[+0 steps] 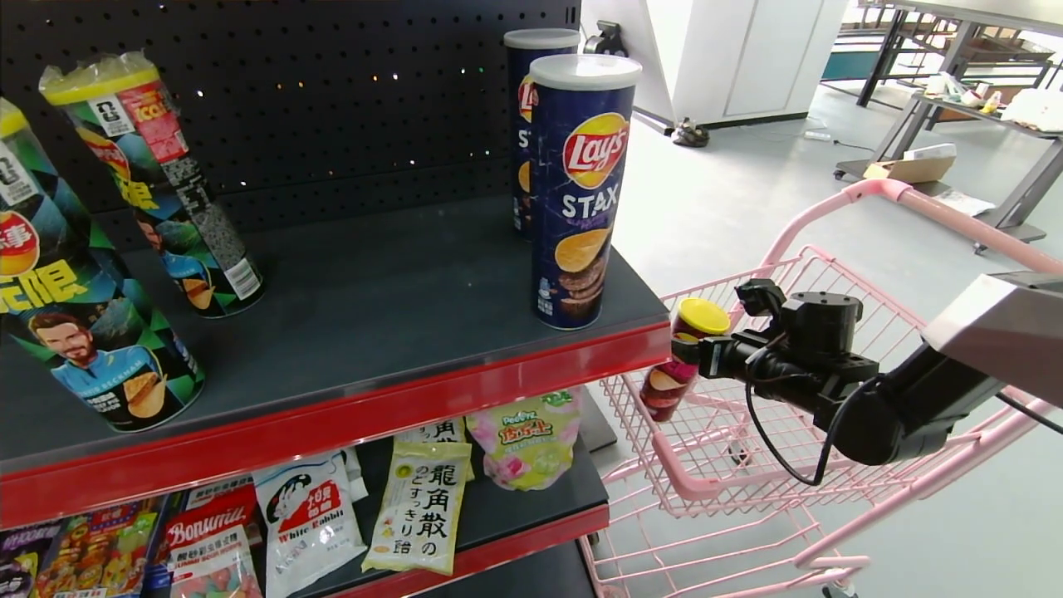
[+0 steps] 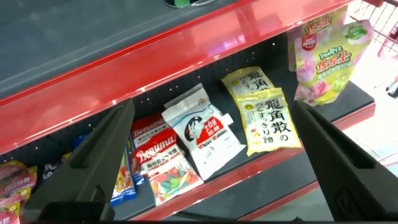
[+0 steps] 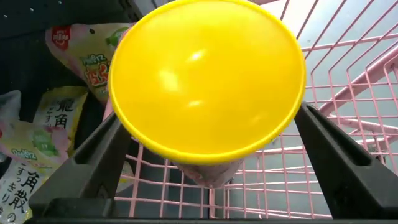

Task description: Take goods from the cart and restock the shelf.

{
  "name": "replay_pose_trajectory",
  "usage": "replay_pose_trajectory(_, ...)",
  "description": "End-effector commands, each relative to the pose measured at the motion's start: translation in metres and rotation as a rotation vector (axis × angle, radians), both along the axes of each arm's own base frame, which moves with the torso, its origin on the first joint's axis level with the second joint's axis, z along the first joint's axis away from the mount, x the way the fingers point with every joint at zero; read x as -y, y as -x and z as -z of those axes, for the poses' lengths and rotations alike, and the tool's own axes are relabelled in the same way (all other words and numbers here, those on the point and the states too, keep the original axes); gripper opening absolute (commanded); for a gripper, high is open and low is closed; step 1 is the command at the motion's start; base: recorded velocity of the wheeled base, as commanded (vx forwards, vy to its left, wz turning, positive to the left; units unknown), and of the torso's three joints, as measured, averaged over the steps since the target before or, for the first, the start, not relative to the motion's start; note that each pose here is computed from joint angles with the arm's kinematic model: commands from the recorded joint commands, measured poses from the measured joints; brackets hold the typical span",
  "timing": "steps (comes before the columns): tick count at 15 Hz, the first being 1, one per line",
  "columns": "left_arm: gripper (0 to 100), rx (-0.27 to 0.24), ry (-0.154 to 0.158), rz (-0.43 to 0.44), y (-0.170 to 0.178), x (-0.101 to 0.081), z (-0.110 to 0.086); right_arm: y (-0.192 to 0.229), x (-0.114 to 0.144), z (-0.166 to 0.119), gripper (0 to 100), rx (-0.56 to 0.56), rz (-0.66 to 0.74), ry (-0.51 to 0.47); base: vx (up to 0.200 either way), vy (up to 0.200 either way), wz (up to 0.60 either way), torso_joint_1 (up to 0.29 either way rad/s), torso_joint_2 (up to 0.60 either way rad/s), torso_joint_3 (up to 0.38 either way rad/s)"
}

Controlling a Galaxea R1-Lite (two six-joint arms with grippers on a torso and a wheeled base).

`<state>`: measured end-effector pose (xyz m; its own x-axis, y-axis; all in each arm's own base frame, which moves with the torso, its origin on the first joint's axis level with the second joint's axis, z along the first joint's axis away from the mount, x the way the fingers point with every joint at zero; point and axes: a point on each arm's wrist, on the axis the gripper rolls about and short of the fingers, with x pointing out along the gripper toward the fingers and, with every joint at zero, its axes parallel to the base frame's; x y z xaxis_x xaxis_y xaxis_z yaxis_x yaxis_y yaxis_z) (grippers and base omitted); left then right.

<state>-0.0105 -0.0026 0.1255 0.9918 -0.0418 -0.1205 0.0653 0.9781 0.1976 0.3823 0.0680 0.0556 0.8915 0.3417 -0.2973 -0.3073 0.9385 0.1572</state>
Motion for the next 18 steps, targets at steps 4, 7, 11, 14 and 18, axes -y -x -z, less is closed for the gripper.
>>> replay_pose_trajectory(4,100,0.002,-0.001,-0.006,0.0,0.0,-0.001,-0.017,-0.001,0.006,100,0.012,0.011,-0.02,0.0,0.0,0.0,0.0,0.0,0.0)
replay_pose_trajectory(7,100,0.003,-0.001,-0.008,0.0,0.0,0.0,-0.021,-0.001,0.009,100,0.013,0.013,-0.023,0.0,0.0,0.0,0.0,0.0,0.0)
replay_pose_trajectory(11,100,0.005,-0.002,-0.014,0.001,0.0,0.0,-0.024,-0.004,0.016,0,0.005,0.014,-0.022,0.0,0.0,0.0,0.0,0.0,0.0)
replay_pose_trajectory(14,100,0.005,-0.004,-0.014,0.001,0.0,0.0,-0.024,-0.004,0.016,0,-0.004,0.022,-0.037,0.0,0.0,0.0,0.0,0.0,0.0)
replay_pose_trajectory(18,100,0.003,-0.007,-0.013,0.001,0.0,0.001,-0.012,0.0,-0.008,0,0.061,0.037,-0.038,0.0,0.0,0.0,0.0,0.0,0.0)
